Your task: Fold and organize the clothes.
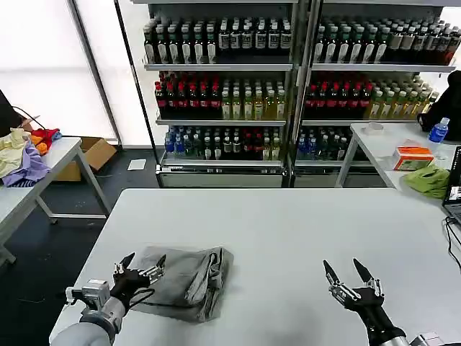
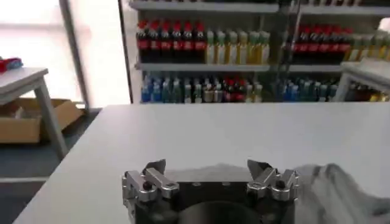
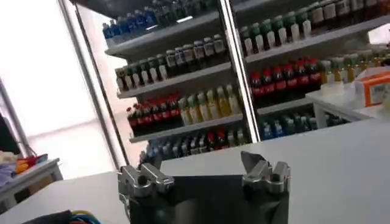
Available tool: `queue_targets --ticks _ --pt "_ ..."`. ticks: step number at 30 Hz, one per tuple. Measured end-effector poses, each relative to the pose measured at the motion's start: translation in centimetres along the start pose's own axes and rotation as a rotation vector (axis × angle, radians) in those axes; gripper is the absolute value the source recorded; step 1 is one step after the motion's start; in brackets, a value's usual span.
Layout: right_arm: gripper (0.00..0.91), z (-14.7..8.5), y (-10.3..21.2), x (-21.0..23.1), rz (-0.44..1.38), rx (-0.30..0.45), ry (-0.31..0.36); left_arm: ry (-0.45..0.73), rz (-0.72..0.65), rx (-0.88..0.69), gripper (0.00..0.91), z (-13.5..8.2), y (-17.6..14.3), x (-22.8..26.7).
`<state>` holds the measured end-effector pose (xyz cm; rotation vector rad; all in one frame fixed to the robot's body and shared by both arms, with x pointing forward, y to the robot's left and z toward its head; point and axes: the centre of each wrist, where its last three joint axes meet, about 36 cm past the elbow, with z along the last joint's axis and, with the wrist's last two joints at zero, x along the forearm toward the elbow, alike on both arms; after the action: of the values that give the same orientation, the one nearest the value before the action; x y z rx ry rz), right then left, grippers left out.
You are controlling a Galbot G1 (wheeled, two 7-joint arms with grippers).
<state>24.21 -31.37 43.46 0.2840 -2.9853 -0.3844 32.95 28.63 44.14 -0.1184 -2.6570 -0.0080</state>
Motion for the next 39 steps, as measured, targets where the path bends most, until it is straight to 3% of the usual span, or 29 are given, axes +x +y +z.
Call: queue_targets --ticks 6,11,12,13,14,15,18,20,39 --pt "0.907 0.0 -0.1 -0.1 0.001 0.000 0.001 0.052 -0.034 -0.003 0.907 1.8 2.3 -1.8" --pt "0.907 0.0 0.0 -0.3 0.001 0.000 0.000 0.093 -0.027 0.003 0.816 3.1 3.0 -2.2" --pt "0.907 0.0 0.1 -0.3 0.000 0.000 0.000 0.099 -0.024 0.005 0.715 3.3 3.0 -2.3" --pt "0.907 0.0 0.1 -0.3 -0.001 0.000 0.000 0.101 -0.022 0.007 0.474 3.5 3.0 -2.3" --pt "0.907 0.1 0.2 -0.3 -0.001 0.000 0.001 0.101 -0.018 0.008 0.403 3.6 3.0 -2.4" --pt "0.907 0.1 0.2 -0.2 -0.001 0.000 0.002 0.102 -0.016 0.010 0.272 3.7 3.0 -2.5" --pt "0.907 0.1 0.2 -0.1 0.001 0.001 0.003 0.102 -0.005 0.013 0.081 3.8 3.1 -2.9" --pt "0.907 0.1 0.1 0.0 0.003 0.002 0.004 0.102 -0.001 0.012 0.010 3.9 3.2 -3.1" --pt "0.907 0.2 -0.1 0.1 0.006 0.000 0.003 0.111 0.040 0.020 0.010 4.7 3.8 -2.9"
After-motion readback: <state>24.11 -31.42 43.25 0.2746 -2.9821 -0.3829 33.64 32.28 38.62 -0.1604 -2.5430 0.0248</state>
